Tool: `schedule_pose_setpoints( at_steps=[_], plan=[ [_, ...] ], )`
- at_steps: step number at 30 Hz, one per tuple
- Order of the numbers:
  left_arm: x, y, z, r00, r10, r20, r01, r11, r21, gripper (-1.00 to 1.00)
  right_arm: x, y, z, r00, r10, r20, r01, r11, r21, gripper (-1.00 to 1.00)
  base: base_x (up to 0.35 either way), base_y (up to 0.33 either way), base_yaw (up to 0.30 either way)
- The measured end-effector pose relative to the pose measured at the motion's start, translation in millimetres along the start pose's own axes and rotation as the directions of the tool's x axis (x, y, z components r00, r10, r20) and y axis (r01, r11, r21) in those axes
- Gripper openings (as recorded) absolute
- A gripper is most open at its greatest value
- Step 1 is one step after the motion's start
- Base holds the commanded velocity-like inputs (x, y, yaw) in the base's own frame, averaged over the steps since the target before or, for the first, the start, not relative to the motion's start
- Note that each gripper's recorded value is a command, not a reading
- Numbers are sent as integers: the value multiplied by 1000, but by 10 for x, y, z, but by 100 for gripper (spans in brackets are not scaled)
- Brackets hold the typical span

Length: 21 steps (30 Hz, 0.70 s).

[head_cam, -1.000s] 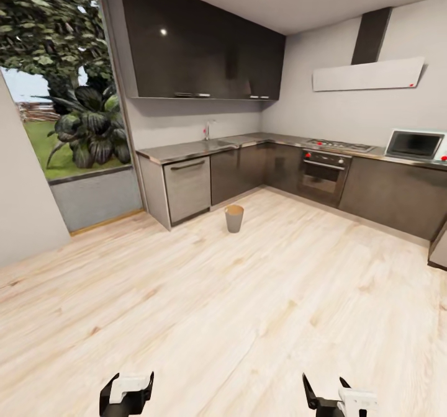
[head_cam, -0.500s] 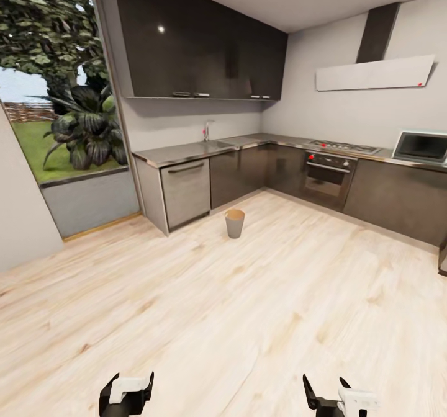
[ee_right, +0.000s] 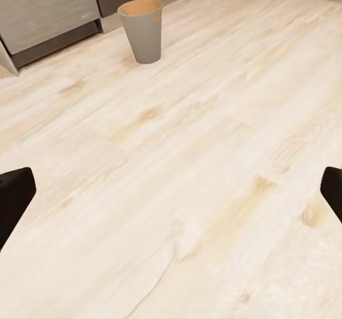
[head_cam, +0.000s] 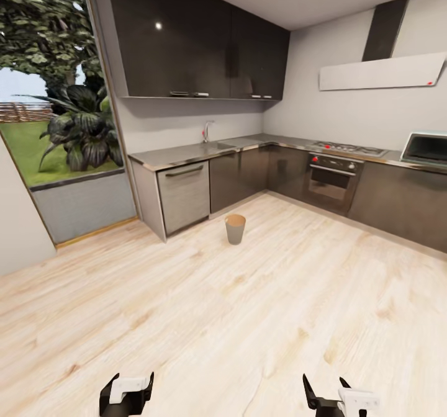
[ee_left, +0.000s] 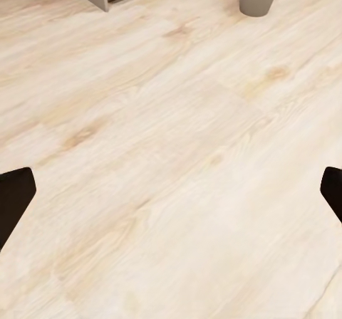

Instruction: Put the three can of soda from the living room inside the tash can in the kitchen.

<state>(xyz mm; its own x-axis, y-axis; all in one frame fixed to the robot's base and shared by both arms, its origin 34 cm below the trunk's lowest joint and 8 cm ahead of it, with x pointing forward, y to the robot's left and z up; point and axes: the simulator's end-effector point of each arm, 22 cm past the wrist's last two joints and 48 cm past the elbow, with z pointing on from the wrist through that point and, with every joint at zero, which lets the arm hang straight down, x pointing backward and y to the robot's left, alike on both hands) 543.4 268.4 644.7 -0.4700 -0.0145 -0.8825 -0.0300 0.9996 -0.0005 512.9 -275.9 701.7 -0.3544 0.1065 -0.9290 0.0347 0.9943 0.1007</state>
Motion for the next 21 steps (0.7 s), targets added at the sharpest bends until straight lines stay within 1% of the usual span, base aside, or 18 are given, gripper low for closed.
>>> schedule_pose_setpoints(
  at_steps=[21],
  plan=[
    [-3,-1,3,1000,1,0,-1,1000,0,100,7,-1,-1,1000,0,-1,0,1000,0,100,321,0,0]
  ],
)
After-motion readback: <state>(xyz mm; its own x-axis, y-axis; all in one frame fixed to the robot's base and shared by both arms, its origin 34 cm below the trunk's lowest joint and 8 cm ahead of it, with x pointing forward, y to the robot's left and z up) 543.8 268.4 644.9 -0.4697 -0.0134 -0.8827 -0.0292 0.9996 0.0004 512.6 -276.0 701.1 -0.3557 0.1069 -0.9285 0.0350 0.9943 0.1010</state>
